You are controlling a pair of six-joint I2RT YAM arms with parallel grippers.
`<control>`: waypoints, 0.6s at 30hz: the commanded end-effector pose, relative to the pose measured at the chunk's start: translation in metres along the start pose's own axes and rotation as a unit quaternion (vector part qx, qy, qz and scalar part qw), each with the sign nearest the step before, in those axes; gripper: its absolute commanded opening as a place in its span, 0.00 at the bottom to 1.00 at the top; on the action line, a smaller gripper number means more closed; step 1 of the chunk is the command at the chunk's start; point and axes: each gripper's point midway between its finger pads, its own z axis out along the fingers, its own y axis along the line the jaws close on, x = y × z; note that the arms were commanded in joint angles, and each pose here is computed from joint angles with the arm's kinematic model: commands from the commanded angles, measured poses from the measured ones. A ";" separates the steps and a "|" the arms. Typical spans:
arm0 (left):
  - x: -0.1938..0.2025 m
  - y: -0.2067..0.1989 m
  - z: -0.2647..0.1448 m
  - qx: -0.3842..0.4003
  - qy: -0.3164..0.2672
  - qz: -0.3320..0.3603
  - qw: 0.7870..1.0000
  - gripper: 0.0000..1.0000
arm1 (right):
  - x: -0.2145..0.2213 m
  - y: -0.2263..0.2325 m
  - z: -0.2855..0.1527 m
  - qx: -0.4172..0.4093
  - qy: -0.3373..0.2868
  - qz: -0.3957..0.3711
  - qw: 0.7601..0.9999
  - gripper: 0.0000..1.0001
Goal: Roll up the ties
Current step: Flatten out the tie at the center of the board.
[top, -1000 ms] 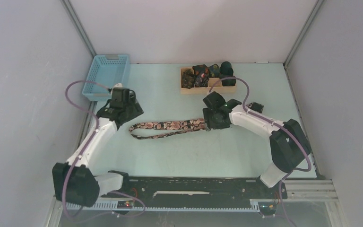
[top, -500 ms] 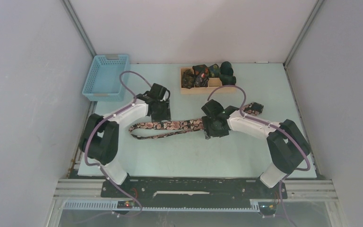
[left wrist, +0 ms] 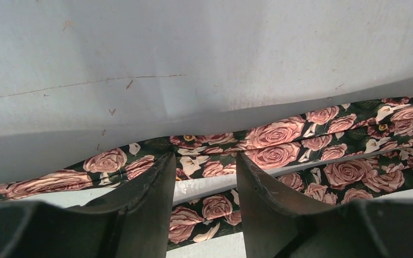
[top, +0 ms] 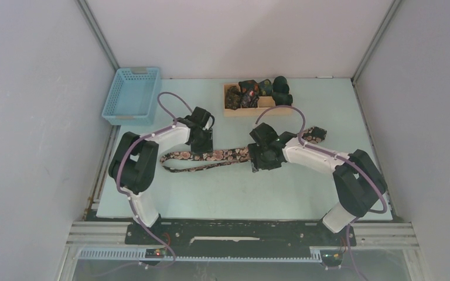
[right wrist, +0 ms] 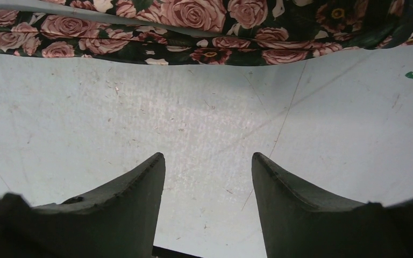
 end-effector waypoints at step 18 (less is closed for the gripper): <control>0.105 0.009 -0.010 0.002 0.071 0.013 0.997 0.46 | -0.016 0.010 -0.012 -0.023 -0.038 -0.003 0.999 0.63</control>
